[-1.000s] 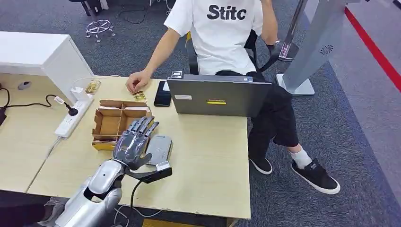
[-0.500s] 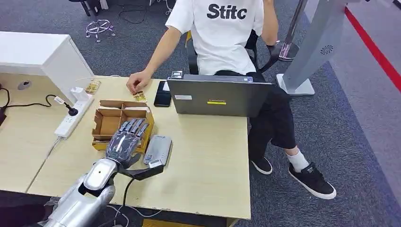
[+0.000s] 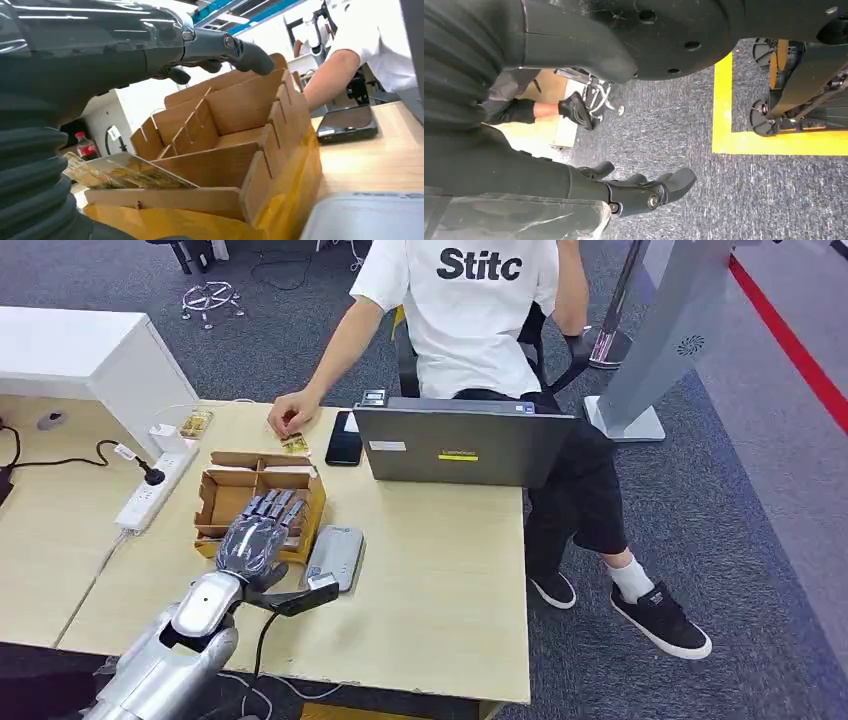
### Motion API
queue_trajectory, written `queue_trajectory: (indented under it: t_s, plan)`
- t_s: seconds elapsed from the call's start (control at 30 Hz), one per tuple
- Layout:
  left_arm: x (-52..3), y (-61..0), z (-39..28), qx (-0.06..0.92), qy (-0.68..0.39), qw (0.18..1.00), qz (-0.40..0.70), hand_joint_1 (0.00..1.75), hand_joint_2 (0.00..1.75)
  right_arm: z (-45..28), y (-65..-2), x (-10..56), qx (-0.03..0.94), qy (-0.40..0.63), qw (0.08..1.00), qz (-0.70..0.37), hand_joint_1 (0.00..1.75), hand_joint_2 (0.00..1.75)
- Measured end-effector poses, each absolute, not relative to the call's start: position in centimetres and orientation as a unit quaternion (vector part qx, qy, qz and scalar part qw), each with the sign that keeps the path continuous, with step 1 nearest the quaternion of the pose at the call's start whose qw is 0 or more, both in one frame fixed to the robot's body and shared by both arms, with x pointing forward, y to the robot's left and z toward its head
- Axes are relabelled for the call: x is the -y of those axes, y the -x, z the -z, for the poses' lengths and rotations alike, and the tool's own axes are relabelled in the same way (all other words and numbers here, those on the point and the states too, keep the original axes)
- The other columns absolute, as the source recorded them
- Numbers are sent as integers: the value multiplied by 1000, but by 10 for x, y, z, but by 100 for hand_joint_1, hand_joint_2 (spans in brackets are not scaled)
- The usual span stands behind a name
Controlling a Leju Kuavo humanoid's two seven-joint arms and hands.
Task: Pass the card to the sensor for recognition and then transmit it.
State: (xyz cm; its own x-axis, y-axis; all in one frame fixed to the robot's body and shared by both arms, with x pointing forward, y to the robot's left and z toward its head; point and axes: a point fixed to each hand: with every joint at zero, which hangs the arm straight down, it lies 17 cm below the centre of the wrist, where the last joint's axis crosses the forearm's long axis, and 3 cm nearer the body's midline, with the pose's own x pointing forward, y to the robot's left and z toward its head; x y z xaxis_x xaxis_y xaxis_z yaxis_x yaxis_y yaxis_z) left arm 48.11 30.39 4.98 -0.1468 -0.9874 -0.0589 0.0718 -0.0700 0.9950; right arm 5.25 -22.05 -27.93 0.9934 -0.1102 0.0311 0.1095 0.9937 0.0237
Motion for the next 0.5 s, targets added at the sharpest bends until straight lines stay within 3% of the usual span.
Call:
queue_trajectory:
  t_s: [0.5]
  plan:
    - [-309,-485,-69,505,-466,456,565,0,175,280,-52,222,15,-10,998,64,0,175]
